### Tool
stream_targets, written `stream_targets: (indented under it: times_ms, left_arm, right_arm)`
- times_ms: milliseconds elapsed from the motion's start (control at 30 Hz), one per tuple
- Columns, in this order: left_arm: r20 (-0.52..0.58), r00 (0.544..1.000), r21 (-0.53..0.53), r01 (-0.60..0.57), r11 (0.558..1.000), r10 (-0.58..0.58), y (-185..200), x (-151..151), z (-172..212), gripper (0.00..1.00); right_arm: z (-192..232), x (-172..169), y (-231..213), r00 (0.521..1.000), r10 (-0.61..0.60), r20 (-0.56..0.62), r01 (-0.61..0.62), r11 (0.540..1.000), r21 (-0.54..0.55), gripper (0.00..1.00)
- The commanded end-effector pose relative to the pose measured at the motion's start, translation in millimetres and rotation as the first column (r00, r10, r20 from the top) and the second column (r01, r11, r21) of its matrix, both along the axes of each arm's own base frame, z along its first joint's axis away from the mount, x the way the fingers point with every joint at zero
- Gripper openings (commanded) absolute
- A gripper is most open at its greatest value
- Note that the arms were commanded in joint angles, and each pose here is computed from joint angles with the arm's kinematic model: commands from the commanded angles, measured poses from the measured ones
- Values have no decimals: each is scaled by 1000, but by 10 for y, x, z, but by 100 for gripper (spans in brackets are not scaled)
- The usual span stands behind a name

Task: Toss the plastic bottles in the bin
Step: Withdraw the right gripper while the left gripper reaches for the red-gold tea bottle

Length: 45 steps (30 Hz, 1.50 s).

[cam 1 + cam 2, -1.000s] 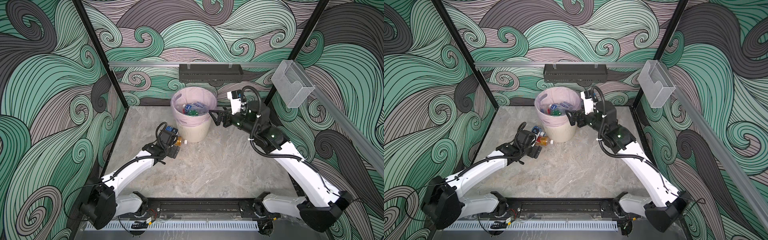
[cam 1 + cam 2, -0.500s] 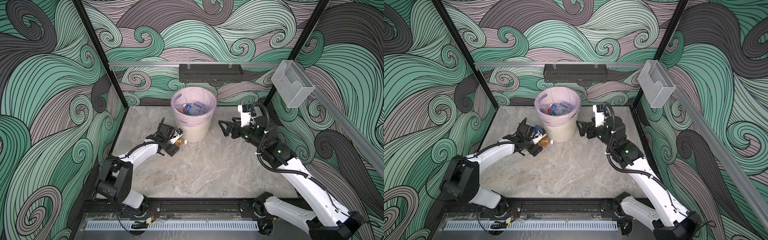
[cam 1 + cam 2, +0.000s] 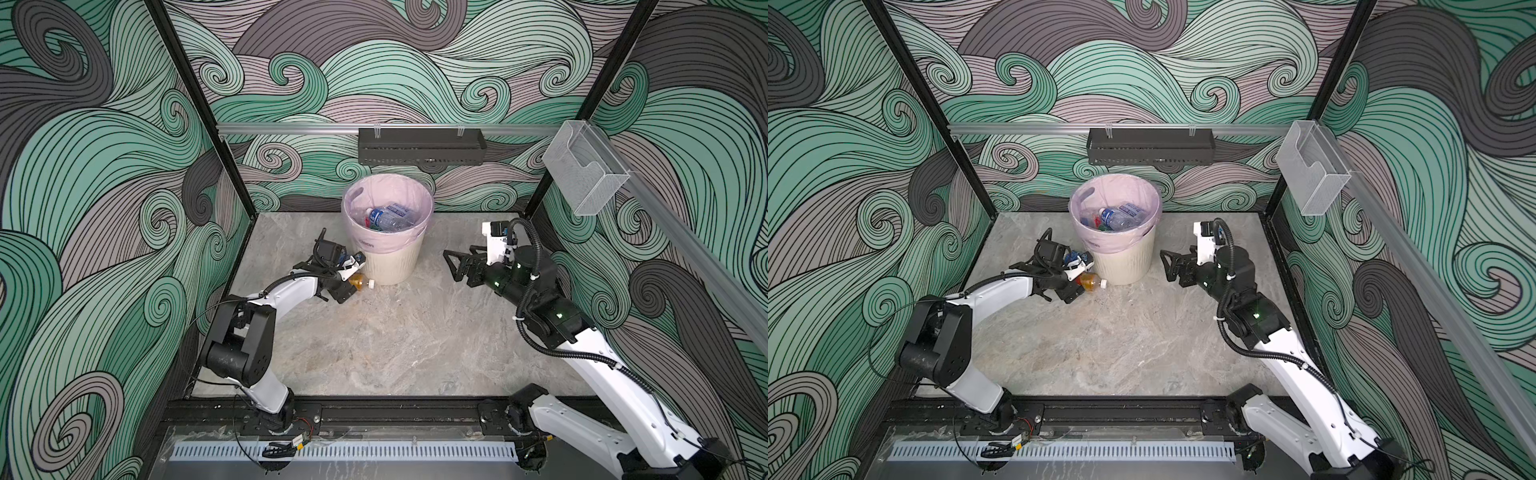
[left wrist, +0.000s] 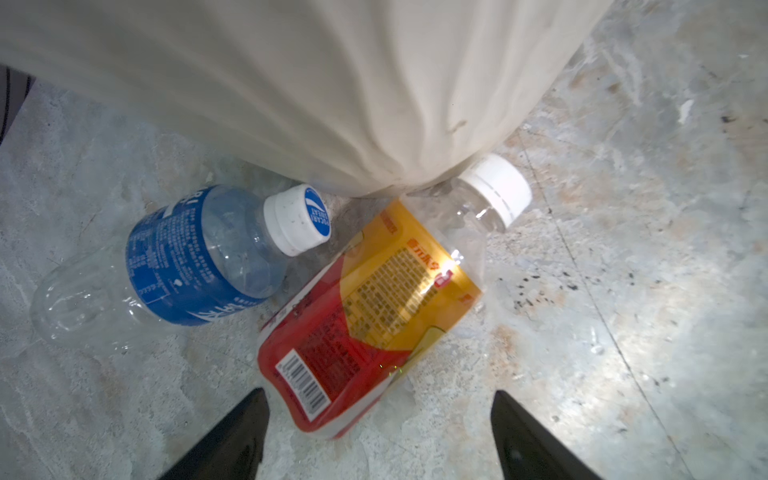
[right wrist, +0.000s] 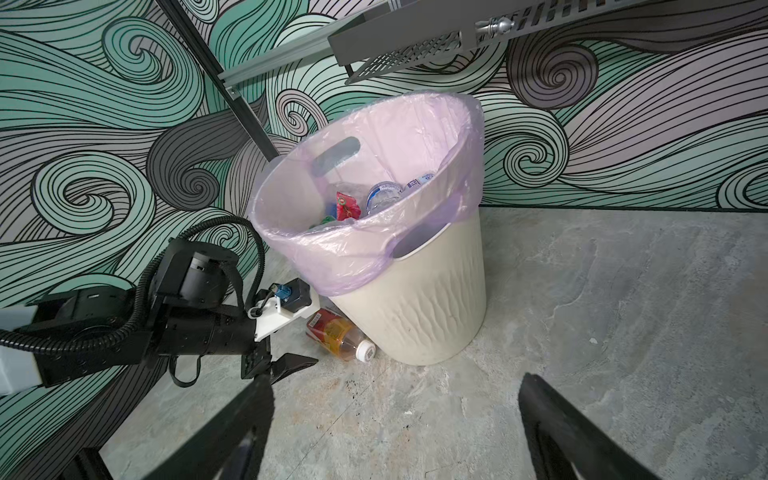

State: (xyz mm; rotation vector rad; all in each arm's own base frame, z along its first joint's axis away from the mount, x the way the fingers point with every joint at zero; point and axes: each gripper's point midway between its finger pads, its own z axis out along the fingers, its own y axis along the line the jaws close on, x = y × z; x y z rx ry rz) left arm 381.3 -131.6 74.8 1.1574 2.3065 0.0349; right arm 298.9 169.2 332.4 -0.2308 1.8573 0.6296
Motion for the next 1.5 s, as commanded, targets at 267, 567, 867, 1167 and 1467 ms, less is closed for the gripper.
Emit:
stream_targets:
  times_ms: [267, 567, 867, 1167, 1467]
  left_arm:
    - [-132, 990, -55, 47, 997, -54, -128, -86, -110, 86]
    - [-243, 966, -159, 51, 986, -89, -331, -471, -94, 84]
    - [-235, 962, -391, 35, 920, -137, -655, -820, 285, 84]
    - [-119, 992, -303, 7, 953, -45, -496, -548, 298, 85]
    - [-228, 968, -340, 23, 940, -106, -697, -505, 144, 86]
  right_arm:
    - [28, -70, -72, 1000, -19, 25, 18, 999, 30, 90]
    - [-67, -66, -102, 999, -32, 16, 31, 999, 36, 90]
    - [-100, -40, -111, 999, -33, 12, 33, 999, 36, 90]
    - [-103, -47, -99, 1000, -27, 11, 27, 998, 48, 90]
    - [-103, -117, -160, 999, -41, 14, 41, 998, 44, 90]
